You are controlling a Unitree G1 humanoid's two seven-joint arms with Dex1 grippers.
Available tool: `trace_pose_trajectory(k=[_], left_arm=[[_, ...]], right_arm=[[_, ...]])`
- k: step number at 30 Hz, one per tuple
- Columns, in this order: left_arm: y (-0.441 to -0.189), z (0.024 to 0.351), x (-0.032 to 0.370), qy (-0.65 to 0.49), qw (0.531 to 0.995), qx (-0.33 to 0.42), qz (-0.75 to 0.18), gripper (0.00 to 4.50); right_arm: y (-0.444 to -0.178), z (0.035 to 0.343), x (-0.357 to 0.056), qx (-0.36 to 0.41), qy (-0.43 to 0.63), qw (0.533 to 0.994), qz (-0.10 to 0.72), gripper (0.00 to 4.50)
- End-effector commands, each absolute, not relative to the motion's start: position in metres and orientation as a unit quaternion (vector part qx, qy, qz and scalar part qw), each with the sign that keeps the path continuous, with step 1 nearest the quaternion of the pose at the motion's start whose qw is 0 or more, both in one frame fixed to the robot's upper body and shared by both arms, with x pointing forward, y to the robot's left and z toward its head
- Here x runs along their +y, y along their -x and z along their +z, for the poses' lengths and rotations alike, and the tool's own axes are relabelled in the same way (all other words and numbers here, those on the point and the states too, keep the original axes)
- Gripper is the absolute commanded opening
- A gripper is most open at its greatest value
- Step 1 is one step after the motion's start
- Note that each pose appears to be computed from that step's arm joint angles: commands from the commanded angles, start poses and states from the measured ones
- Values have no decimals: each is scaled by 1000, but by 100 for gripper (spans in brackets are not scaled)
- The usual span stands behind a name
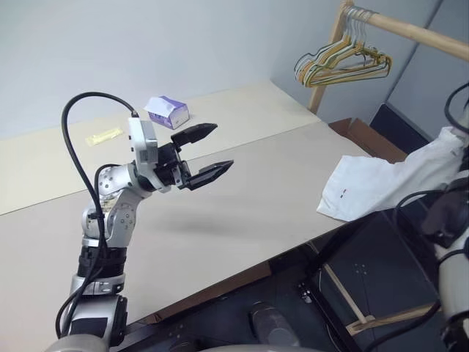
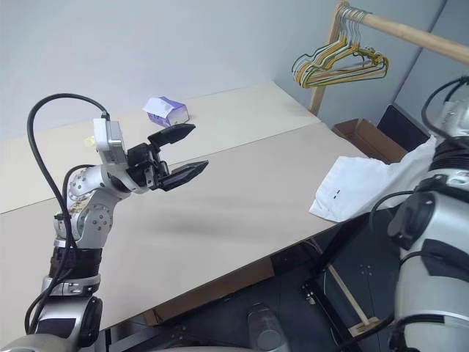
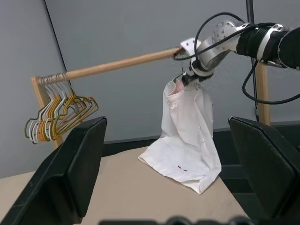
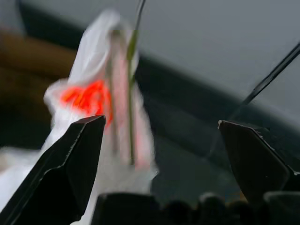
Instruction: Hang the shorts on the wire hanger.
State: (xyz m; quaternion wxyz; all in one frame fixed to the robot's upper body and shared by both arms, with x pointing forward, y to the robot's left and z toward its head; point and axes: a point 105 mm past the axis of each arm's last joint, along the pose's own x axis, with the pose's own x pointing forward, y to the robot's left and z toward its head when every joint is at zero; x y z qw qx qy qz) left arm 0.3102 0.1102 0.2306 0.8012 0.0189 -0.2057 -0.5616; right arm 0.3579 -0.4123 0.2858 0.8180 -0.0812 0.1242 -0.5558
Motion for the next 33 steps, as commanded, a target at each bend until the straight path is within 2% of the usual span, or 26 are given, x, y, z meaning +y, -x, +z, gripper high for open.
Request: trace_pose_trajectory(k=[1, 6, 8, 14, 20, 24, 28, 33], left_arm=[[-307, 243, 114, -36, 797, -230, -557, 450], [-305, 246, 116, -34, 798, -235, -554, 450], [-305, 248, 118, -36, 800, -239, -549, 450], [-303, 244, 134, -57, 826, -228, -513, 450], [-303, 235, 158, -63, 865, -187, -461, 450], [-299, 227, 175, -69, 886, -169, -426, 450], [-293, 217, 186, -82, 899, -144, -405, 450], [-291, 202, 196, -90, 914, -115, -378, 450]], right_arm=[[-354, 325, -397, 34, 146, 803, -577, 446], [-362, 339, -375, -21, 220, 796, -563, 446], [-370, 344, -359, -51, 243, 807, -535, 446], [-400, 338, -299, -96, 318, 852, -404, 446], [-417, 318, -245, -129, 336, 903, -234, 446], [-419, 295, -199, -140, 369, 915, -83, 446], [-409, 258, -165, -125, 362, 921, 76, 446], [-390, 206, -144, -89, 365, 903, 207, 446]])
